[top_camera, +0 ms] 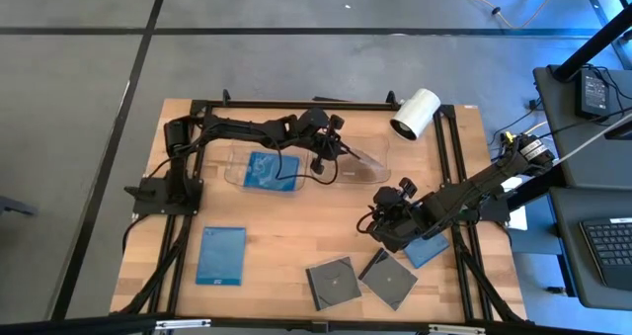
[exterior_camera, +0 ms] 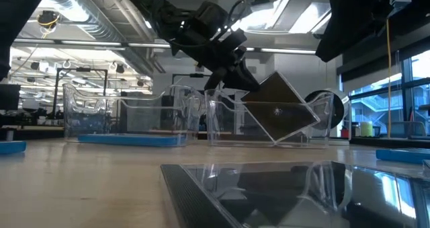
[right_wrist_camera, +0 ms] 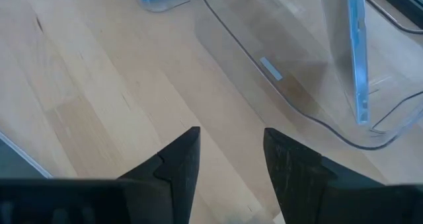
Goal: Pick & place jewel cases by type
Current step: Put the left black CD case into the right transparent bin
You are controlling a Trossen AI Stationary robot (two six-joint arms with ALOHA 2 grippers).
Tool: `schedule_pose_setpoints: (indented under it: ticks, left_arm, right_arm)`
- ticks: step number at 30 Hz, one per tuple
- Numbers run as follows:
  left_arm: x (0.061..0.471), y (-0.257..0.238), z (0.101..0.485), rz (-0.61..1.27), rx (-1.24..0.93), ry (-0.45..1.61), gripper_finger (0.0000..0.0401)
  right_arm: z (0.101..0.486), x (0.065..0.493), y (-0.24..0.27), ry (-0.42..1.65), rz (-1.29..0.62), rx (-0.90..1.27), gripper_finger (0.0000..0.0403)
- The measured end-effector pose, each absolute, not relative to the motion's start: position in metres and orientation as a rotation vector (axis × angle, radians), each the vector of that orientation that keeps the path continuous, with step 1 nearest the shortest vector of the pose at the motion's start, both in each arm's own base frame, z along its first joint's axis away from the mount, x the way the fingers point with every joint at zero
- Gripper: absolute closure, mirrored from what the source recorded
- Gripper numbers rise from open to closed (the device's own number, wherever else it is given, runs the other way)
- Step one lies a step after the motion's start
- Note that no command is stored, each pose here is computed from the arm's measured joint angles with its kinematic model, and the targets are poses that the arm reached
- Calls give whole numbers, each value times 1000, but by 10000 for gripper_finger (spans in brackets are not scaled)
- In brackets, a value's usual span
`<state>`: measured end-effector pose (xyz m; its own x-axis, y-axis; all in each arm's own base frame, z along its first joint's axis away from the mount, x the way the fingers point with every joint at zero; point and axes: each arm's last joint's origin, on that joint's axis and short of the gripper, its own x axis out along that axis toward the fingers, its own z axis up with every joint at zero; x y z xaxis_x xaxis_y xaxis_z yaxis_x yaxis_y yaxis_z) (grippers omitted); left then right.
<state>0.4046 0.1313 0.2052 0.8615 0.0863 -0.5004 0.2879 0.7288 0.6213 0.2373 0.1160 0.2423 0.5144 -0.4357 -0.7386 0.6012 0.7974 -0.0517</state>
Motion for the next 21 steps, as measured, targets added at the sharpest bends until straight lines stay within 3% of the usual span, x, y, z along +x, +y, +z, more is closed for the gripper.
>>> schedule_pose_setpoints:
  ticks: [5, 15, 21]
  left_arm:
    - [405, 130, 205, -129, 750, 526, 329]
    - [405, 130, 205, -125, 748, 528, 264]
    - [404, 131, 207, -88, 822, 556, 253]
  right_arm:
    - [242, 237, 116, 819, -629, 222, 233]
    - [242, 237, 116, 818, -629, 223, 233]
    - [242, 238, 116, 815, -628, 226, 233]
